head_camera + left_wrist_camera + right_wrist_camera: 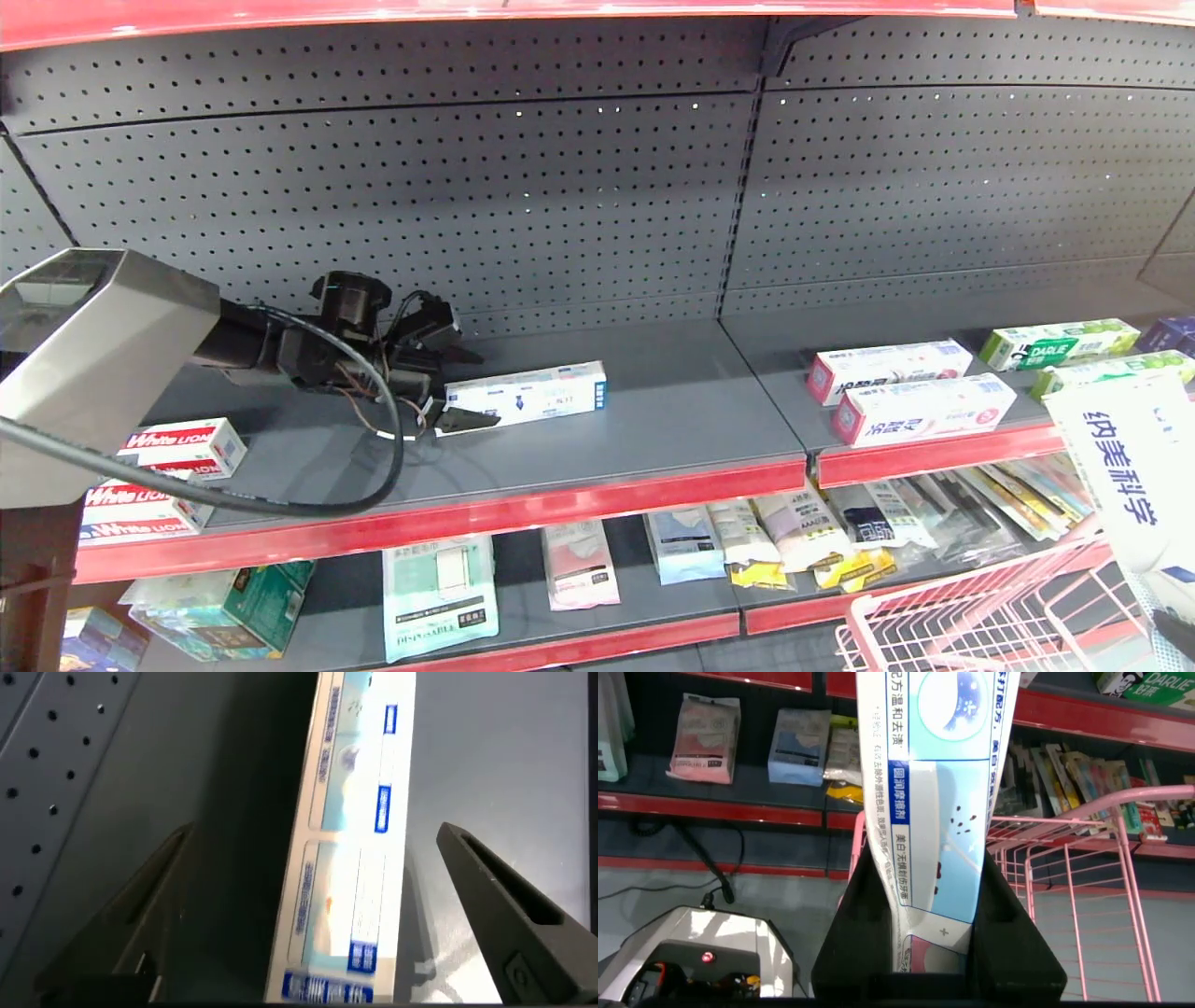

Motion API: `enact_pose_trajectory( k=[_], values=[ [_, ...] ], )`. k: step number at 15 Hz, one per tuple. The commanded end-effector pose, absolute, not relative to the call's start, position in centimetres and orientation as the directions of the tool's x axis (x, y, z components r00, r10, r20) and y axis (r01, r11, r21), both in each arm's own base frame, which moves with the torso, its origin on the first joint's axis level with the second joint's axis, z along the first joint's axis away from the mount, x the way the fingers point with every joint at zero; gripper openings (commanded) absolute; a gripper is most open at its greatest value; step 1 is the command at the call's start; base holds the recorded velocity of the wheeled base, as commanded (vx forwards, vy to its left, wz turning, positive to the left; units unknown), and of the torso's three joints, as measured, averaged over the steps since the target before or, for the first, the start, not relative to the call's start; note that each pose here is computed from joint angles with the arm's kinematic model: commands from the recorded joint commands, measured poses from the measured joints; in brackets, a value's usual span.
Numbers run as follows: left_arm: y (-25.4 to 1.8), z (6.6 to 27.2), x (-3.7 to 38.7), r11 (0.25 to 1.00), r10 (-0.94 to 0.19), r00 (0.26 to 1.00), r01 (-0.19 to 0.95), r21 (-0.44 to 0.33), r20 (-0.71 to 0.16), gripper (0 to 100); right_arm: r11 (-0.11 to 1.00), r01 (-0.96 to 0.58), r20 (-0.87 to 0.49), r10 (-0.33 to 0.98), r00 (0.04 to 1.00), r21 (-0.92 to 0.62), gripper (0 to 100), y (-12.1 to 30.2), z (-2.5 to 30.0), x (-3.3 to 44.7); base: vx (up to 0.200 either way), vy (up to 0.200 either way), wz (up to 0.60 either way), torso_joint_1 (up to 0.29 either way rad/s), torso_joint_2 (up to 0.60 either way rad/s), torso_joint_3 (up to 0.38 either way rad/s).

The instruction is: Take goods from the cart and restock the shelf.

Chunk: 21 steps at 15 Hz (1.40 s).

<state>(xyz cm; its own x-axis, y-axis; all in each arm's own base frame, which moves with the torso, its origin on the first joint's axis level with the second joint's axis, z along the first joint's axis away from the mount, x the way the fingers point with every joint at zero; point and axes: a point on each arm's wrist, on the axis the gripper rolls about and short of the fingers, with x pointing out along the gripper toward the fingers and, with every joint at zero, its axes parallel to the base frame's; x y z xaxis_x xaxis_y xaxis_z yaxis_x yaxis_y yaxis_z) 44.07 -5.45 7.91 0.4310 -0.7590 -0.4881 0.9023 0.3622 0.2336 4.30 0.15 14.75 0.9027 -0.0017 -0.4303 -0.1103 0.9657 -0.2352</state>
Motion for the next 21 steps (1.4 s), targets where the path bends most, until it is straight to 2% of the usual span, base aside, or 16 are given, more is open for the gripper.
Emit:
enact_pose_trajectory(
  k=[1,5,6,13,16,20,21],
  values=[
    [-5.7,7.9,44.4,0.358,-0.761,0.427,0.904,0.233,-0.488,100,0.965,-0.111,-0.43,-0.002,0.903,-0.237,0,0.1,14.8,4.3,0.0,0.0,0.0,0.0,0.0,0.0],
    [-6.3,7.7,44.9,0.347,-0.765,0.408,0.913,0.215,-0.498,100,0.964,-0.112,-0.431,-0.002,0.902,-0.24,0,0.1,14.7,4.3,0.0,0.0,0.0,0.0,0.0,0.0],
    [-6.3,7.6,45.1,0.348,-0.764,0.41,0.912,0.216,-0.498,0,0.964,-0.112,-0.431,-0.002,0.902,-0.24,0,0.1,14.8,4.3,0.0,0.0,0.0,0.0,0.0,0.0],
    [-6.4,7.2,45.0,0.344,-0.765,0.391,0.92,0.189,-0.512,0,0.964,-0.115,-0.441,-0.002,0.898,-0.239,0,0.2,14.7,4.5,0.0,0.0,0.0,0.0,0.0,0.0],
    [-6.4,7.7,44.9,0.339,-0.767,0.394,0.919,0.201,-0.506,0,0.964,-0.116,-0.445,-0.002,0.896,-0.239,0,0.2,14.7,4.6,0.0,0.0,0.0,0.0,0.0,0.0],
    [-6.2,7.9,44.7,0.294,-0.806,0.358,0.933,0.207,-0.472,0,0.964,-0.116,-0.443,-0.002,0.896,-0.239,0,0.2,14.8,4.7,0.0,0.0,0.0,0.0,0.0,0.0],
    [-6.2,8.8,44.1,0.286,-0.809,0.341,0.94,0.186,-0.479,0,0.964,-0.115,-0.446,-0.004,0.895,-0.239,0,0.2,14.7,4.6,0.0,0.0,0.0,0.0,0.0,0.0]
  ],
)
